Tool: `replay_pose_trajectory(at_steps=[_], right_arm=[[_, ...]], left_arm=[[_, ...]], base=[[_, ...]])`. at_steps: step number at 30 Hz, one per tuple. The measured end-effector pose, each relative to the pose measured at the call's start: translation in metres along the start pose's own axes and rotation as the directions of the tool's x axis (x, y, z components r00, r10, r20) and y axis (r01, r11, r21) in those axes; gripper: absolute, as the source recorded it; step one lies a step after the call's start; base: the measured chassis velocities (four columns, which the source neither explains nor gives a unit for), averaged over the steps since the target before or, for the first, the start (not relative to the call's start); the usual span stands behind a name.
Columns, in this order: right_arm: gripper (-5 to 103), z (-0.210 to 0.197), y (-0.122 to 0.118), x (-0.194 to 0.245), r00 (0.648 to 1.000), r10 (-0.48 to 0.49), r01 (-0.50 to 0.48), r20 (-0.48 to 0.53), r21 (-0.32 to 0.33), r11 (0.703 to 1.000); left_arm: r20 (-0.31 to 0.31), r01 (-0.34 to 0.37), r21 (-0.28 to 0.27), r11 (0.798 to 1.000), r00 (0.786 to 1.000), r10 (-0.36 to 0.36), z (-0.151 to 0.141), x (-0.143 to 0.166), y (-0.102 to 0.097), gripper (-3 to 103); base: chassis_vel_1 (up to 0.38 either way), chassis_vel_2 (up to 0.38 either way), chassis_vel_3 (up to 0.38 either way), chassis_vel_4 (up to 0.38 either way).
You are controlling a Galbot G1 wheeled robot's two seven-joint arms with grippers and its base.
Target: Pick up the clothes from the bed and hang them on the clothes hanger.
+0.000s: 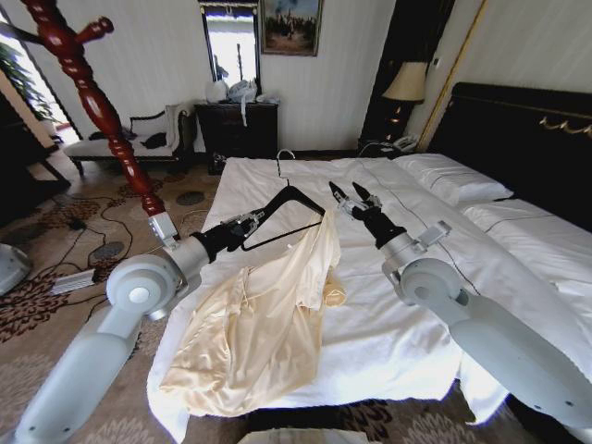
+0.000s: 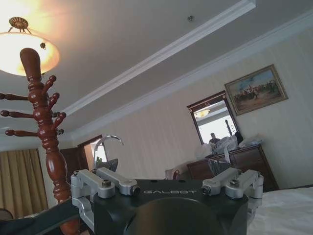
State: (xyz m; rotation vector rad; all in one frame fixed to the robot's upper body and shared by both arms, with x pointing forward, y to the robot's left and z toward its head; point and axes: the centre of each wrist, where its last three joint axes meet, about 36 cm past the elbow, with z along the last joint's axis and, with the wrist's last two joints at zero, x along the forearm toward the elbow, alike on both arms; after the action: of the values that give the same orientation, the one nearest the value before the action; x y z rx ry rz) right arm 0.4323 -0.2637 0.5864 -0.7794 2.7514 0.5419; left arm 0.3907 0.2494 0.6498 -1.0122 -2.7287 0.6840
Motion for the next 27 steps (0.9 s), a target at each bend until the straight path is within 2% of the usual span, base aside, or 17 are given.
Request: replay_pose_trajectory(at_steps=[8,9,10,11,13,14,23,25,27], right_arm=[[100,0.011,-0.001,-0.002,0.999,0.032,-0.032,-0.021,-0.006,0.999],[100,0.013,-0.002,-0.003,0.998,0.052,-0.052,-0.035,0.015,0.999],[100,0.015,-0.006,-0.005,0.995,0.084,-0.081,-0.051,0.064,0.995],[100,0.015,-0.006,-0.005,0.995,0.084,-0.081,-0.051,0.064,0.995],[100,0.019,-0.016,-0.005,0.990,0.121,-0.107,-0.069,0.177,0.978],[100,0.020,-0.019,-0.005,0.989,0.126,-0.109,-0.072,0.203,0.973],[100,0.020,-0.025,-0.003,0.990,0.100,-0.071,-0.098,0.263,0.962],[100,0.018,-0.032,-0.003,0.991,0.052,-0.010,-0.120,0.328,0.945],[100,0.018,-0.035,-0.003,0.991,0.034,0.013,-0.127,0.349,0.937]], left_arm=[[-0.012,-0.012,-0.017,1.000,1.000,0.011,0.005,0.016,-0.013,15],[-0.016,-0.015,-0.017,1.000,1.000,0.014,0.006,0.018,-0.015,15],[-0.019,-0.017,-0.017,1.000,1.000,0.017,0.008,0.019,-0.017,15],[-0.019,-0.017,-0.017,1.000,1.000,0.017,0.008,0.019,-0.017,15],[-0.024,-0.021,-0.017,1.000,0.999,0.021,0.010,0.021,-0.019,15],[-0.024,-0.022,-0.017,1.000,0.999,0.022,0.010,0.021,-0.019,15],[-0.023,-0.027,-0.017,1.000,0.999,0.026,0.010,0.019,-0.020,15],[-0.024,-0.028,-0.016,0.999,0.999,0.028,0.010,0.019,-0.020,15],[-0.024,-0.028,-0.015,0.999,0.999,0.028,0.010,0.019,-0.020,15]], base=[[0.000,0.000,0.000,0.000],[0.000,0.000,0.000,0.000],[0.000,0.000,0.000,0.000],[0.000,0.000,0.000,0.000],[0.000,0.000,0.000,0.000],[0.000,0.000,0.000,0.000],[0.000,0.000,0.000,0.000],[0.000,0.000,0.000,0.000],[0.000,0.000,0.000,0.000]])
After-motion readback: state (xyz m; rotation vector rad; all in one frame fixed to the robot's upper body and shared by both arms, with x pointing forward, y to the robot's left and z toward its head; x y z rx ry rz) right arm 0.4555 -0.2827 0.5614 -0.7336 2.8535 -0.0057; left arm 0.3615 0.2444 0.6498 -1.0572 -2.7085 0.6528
